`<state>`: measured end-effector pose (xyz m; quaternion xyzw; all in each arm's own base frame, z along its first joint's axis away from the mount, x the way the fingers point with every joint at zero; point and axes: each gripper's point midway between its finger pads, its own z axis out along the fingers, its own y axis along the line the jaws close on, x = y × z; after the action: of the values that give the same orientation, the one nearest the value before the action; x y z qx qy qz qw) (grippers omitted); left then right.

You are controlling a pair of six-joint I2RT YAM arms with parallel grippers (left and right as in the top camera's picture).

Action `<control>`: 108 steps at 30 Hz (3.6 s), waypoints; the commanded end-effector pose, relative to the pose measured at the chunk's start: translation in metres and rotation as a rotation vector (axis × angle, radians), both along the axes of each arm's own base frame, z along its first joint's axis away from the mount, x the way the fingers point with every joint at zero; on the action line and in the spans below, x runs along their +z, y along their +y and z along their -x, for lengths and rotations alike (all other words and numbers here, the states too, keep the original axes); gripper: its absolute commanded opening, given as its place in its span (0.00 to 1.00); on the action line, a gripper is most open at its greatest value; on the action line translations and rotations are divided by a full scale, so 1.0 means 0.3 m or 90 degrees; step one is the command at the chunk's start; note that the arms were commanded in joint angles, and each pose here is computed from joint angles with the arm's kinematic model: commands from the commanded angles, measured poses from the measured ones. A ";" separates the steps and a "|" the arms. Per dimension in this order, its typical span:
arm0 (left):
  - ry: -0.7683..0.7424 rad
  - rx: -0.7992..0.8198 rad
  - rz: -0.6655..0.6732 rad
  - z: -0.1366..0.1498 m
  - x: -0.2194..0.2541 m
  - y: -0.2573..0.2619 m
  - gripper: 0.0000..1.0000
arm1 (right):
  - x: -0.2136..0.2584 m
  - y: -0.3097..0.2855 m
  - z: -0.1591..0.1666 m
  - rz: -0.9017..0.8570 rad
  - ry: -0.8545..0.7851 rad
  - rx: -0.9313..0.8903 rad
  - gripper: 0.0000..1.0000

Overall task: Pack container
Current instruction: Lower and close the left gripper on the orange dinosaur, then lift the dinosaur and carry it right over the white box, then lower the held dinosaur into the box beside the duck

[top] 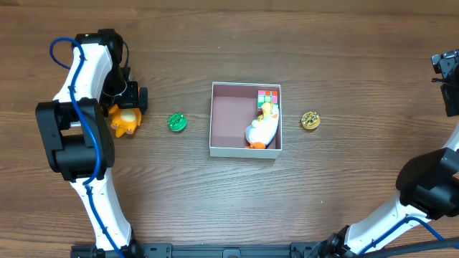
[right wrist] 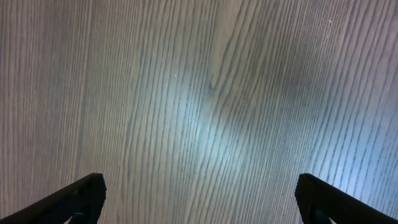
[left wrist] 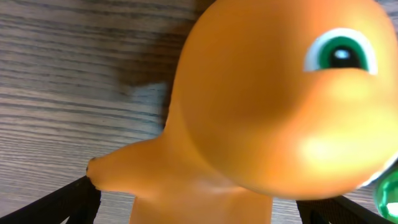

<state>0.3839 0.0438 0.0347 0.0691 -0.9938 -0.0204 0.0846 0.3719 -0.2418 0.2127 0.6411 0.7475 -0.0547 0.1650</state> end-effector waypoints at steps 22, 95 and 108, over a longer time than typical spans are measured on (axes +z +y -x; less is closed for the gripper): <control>-0.007 -0.016 0.044 -0.018 0.019 -0.022 0.38 | -0.003 -0.005 0.005 0.005 0.006 0.002 1.00; -0.098 0.131 0.087 0.110 0.387 -0.947 0.52 | -0.003 -0.005 0.005 0.005 0.006 0.002 1.00; -0.092 0.119 0.074 0.114 0.343 -0.938 0.53 | -0.003 -0.005 0.005 0.005 0.006 0.002 1.00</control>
<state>0.3493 -0.2423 0.1258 0.1622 -0.9848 0.0510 0.0365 0.3718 -0.2417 0.2127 0.6410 0.7477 -0.0548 0.1648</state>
